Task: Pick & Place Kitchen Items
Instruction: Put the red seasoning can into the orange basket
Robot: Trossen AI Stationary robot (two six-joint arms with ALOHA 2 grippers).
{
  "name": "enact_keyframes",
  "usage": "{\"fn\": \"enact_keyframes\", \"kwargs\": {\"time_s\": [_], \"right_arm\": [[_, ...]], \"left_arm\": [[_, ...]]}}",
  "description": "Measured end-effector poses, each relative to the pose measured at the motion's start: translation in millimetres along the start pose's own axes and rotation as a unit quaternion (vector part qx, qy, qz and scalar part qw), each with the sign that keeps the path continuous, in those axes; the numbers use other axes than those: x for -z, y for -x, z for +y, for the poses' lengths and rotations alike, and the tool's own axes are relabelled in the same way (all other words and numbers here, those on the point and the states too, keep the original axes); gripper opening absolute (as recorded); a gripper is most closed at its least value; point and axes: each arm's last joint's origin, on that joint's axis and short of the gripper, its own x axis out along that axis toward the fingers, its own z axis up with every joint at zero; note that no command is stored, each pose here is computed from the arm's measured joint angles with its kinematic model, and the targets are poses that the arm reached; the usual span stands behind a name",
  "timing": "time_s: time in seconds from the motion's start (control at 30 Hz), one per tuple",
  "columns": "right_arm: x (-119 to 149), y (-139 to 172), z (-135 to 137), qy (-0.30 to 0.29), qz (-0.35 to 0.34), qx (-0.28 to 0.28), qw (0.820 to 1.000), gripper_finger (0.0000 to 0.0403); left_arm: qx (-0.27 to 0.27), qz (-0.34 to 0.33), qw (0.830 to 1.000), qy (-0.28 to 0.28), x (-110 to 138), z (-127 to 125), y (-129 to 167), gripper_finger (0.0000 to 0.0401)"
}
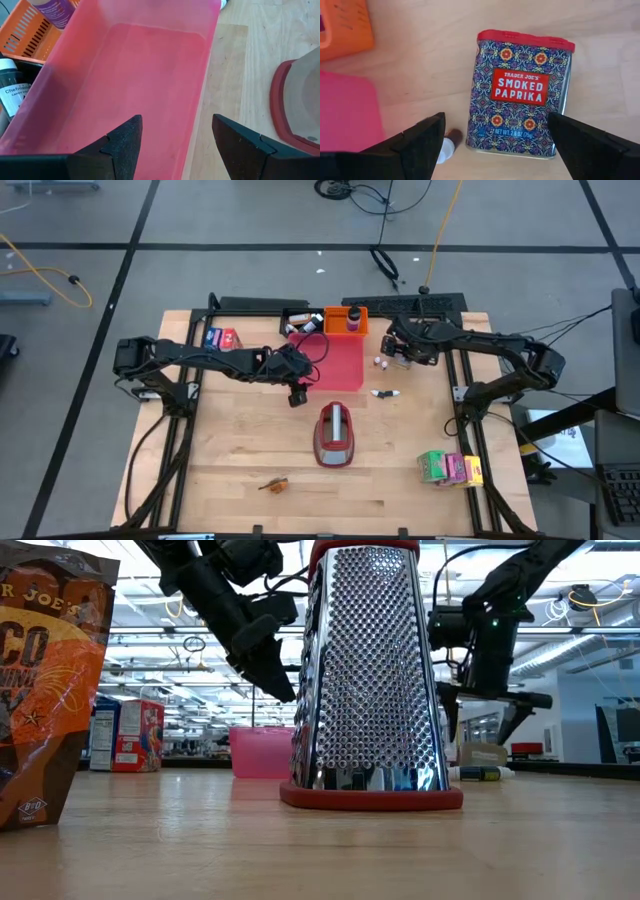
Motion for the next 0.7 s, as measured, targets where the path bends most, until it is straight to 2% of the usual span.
{"fn": "enact_keyframes", "kwargs": {"time_s": [0.23, 0.53, 0.7], "right_arm": [[-1, -6, 4, 0.009, -0.001, -0.013, 1.0, 0.0345], [3, -25, 2, 0.022, 0.022, 0.042, 0.999, 0.0345], [2, -28, 6, 0.021, 0.017, 0.026, 0.999, 0.0345]], "left_arm": [[0.0, -0.001, 1.0, -0.001, 0, 0, 0, 0.0244], [0.0, 0.004, 1.0, -0.002, 1, 0, 0, 0.0244], [0.0, 0.009, 1.0, -0.004, 2, 0, 0, 0.0244]]}}
